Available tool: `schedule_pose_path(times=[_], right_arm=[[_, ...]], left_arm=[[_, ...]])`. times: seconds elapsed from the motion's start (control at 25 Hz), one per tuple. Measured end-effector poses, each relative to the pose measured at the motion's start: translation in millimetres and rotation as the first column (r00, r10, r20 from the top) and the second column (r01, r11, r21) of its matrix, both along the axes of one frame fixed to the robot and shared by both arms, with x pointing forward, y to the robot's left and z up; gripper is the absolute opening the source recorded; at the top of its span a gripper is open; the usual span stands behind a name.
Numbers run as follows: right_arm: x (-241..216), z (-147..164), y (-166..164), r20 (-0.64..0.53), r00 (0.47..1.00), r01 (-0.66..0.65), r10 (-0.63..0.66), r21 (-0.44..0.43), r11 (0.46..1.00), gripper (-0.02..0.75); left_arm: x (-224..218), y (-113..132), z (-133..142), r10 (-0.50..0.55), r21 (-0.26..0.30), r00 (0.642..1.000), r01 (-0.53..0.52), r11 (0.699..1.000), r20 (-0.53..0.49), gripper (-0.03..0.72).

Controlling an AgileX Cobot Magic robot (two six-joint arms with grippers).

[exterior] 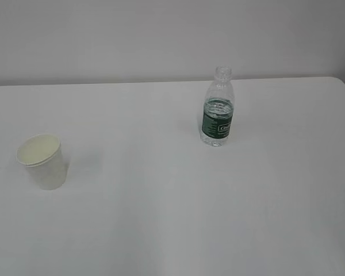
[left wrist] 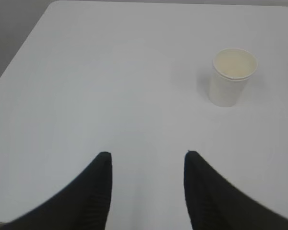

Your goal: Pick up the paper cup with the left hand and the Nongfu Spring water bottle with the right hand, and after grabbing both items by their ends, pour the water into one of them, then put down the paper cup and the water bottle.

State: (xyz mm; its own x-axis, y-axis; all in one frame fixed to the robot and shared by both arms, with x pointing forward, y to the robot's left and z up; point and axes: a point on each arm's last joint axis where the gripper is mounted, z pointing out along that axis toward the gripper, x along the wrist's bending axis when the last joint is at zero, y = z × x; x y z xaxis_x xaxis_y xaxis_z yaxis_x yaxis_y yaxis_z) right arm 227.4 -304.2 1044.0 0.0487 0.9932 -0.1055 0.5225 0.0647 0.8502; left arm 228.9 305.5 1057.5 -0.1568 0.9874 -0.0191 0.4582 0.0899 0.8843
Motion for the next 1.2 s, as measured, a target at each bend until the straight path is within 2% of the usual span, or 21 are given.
schedule_pose_path(times=[1.0,1.2], right_arm=[[0,0,0,0.0,1.0,0.0,0.0,0.0,1.0,0.579],[0,0,0,0.002,1.0,0.0,0.0,0.0,1.0,0.576]], left_arm=[[1,0,0,0.0,-0.001,1.0,0.0,1.0,-0.006,0.339],[11,1,2,-0.017,-0.004,0.999,0.017,1.0,-0.048,0.421]])
